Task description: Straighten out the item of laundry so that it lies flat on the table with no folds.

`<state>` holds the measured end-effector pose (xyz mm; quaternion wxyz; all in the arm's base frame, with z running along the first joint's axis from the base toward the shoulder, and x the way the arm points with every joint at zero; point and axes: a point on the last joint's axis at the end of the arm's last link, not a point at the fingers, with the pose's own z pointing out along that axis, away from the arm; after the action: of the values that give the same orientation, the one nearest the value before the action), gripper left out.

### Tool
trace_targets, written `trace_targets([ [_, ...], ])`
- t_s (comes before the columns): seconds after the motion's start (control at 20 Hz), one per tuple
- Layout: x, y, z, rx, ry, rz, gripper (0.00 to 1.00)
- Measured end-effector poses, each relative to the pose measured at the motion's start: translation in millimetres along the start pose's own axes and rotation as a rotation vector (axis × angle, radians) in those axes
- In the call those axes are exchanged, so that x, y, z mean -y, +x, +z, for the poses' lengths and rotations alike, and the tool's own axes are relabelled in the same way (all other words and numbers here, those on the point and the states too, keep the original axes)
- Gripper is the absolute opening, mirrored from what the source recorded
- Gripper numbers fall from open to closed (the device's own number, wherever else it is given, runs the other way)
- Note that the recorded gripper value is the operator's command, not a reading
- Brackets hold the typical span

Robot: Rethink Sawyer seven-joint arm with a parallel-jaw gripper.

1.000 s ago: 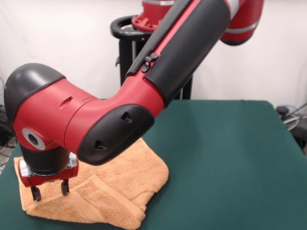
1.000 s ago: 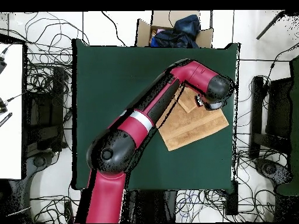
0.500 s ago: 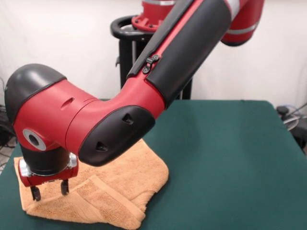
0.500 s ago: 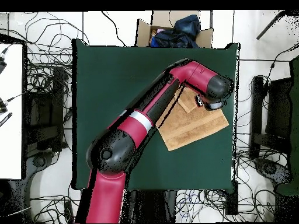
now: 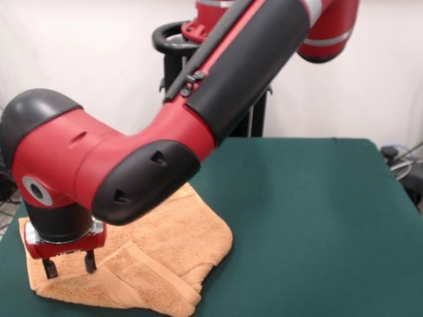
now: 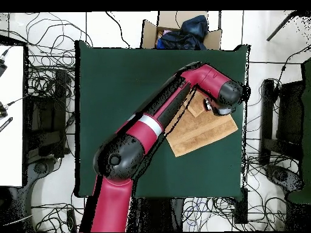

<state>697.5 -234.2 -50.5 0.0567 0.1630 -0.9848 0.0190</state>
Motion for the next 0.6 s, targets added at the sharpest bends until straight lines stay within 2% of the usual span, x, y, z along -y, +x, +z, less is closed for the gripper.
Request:
trace_targets([
  [0.15,4.0,0.0,-1.7,0.037,-0.017,0.028,1.0],
  [0.45,7.9,-9.0,-3.2,0.174,-0.054,0.106,1.0],
  [0.6,7.7,-13.0,-3.7,0.218,-0.068,0.13,1.0],
])
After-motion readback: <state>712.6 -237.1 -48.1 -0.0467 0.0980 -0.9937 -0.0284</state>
